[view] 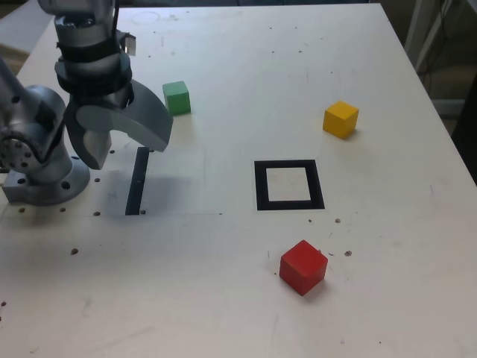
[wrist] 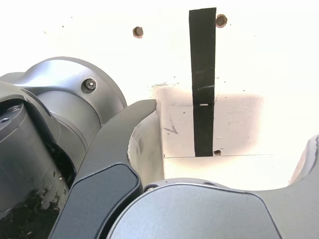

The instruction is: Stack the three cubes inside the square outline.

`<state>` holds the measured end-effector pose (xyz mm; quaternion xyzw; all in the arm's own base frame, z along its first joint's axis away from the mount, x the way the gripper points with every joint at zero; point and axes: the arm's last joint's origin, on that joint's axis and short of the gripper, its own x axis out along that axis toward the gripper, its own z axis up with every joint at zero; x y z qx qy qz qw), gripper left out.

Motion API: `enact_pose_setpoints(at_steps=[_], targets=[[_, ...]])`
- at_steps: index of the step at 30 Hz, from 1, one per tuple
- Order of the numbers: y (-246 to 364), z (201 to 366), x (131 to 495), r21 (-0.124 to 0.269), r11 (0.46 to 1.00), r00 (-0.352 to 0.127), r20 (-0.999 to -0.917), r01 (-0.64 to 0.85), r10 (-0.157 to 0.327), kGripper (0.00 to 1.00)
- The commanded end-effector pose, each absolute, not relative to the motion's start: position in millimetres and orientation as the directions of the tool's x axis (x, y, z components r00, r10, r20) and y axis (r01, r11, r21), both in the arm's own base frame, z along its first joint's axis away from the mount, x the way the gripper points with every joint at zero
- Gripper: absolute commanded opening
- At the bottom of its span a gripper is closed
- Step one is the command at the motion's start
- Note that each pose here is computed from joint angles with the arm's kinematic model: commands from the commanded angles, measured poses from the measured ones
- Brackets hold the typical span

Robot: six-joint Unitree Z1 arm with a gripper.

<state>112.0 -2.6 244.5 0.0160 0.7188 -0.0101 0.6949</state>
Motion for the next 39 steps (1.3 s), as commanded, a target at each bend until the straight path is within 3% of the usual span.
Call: enact_pose_setpoints(at_steps=[1,9,17,26,29,36,39], targets=[[-3,244.0,112,0.011,0.999,-0.042,-0.9991,0.036,0.012,0.99],[-3,245.1,113,0.022,0.999,-0.046,-0.9987,0.029,0.023,0.99],[-20,258.4,119,0.010,0.999,-0.011,-0.9999,0.045,0.011,0.99],[-48,267.0,117,0.004,1.000,-0.030,-0.9995,0.025,0.005,0.99],[-57,274.7,124,0.014,0.999,-0.035,-0.9993,0.044,0.015,0.99],[-86,292.0,157,0.076,0.991,-0.108,-0.9903,0.112,0.088,0.99],[-97,294.4,168,0.078,0.989,-0.110,-0.9896,0.123,0.092,0.99]])
